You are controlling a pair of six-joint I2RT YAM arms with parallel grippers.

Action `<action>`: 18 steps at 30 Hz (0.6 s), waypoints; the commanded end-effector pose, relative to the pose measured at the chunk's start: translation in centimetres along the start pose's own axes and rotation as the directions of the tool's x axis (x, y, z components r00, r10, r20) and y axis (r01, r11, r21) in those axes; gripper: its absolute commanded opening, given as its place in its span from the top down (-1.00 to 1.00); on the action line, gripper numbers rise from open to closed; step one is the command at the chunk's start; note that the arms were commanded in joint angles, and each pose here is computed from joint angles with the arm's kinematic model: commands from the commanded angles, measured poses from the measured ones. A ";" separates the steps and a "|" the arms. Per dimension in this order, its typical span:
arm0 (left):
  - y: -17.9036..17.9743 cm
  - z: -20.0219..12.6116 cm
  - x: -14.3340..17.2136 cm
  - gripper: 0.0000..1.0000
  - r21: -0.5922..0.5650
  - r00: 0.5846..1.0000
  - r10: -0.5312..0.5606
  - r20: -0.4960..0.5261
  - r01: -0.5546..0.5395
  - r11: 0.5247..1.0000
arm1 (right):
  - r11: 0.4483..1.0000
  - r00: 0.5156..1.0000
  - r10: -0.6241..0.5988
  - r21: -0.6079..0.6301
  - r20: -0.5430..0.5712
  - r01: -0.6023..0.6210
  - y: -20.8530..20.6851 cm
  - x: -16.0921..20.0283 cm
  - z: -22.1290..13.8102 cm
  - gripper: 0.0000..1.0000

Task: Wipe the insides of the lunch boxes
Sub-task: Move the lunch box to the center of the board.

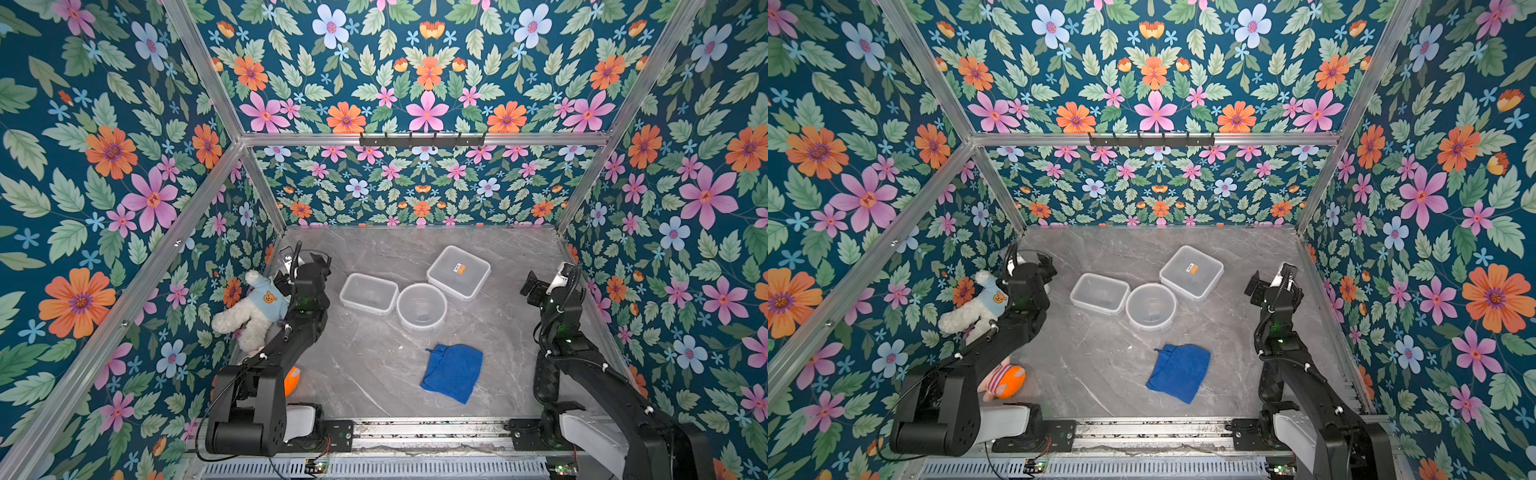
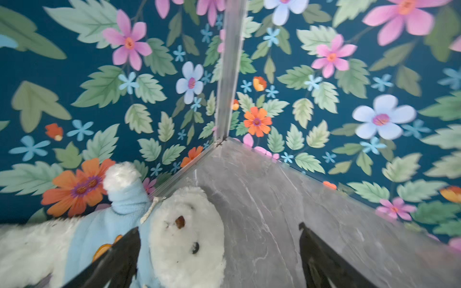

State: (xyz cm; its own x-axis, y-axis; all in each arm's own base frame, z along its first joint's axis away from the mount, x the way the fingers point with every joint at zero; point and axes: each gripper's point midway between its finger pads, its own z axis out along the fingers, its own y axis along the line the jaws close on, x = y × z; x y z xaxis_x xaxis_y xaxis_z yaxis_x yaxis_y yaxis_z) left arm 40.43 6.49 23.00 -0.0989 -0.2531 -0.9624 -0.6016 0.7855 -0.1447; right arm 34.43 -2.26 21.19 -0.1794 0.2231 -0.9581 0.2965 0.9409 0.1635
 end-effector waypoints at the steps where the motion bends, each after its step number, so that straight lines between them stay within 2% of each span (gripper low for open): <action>1: 4.6 -0.4 2.9 -0.99 -0.276 0.982 0.070 -0.177 -0.117 0.954 | 0.999 0.984 -0.010 0.044 -0.176 0.018 -0.3 2.9 -1.5 -0.99; 4: 2.7 0.1 2.3 -0.99 -0.214 0.973 0.077 -0.218 -0.125 0.969 | 0.998 0.974 -0.010 0.052 -0.226 0.022 1.0 2.5 -2.3 -0.99; 6: 1.2 0.1 1.9 -0.99 -0.145 0.970 0.065 -0.234 -0.101 0.984 | 0.996 0.963 -0.089 -0.008 -0.255 0.090 3.1 2.9 -2.8 -0.99; 8: -1.0 -0.1 1.9 -0.98 -0.024 0.962 0.061 -0.267 -0.070 0.997 | 0.987 0.933 -0.152 -0.095 -0.325 0.128 5.7 4.3 -3.5 -0.96; 10: -3.5 -0.5 1.7 -0.79 0.101 0.951 0.075 -0.301 -0.046 0.994 | 0.971 0.904 -0.206 -0.194 -0.375 0.140 8.3 5.8 -4.8 -0.81; 12: -5.4 -1.5 1.7 -0.70 0.172 0.940 0.098 -0.325 -0.043 0.984 | 0.945 0.877 -0.253 -0.298 -0.408 0.134 11.0 7.3 -6.3 -0.71; 15: -8.8 -4.4 1.6 -0.70 0.276 0.936 0.163 -0.311 -0.075 0.958 | 0.916 0.829 -0.277 -0.393 -0.486 0.076 13.7 9.5 -8.2 -0.64; 18: -12.0 -7.3 2.7 -0.71 0.404 0.918 0.192 -0.346 -0.039 0.914 | 0.873 0.775 -0.264 -0.484 -0.574 -0.062 16.4 11.2 -9.7 -0.51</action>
State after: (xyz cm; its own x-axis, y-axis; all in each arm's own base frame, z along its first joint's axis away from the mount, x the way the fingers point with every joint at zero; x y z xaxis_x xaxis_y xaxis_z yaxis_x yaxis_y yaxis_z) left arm 42.24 -5.21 24.33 -0.4191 -0.2860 -0.8617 -0.3147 0.9360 -0.1576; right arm 29.84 15.39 16.49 -0.6689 0.0382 -0.7424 -0.1349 0.9759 0.1717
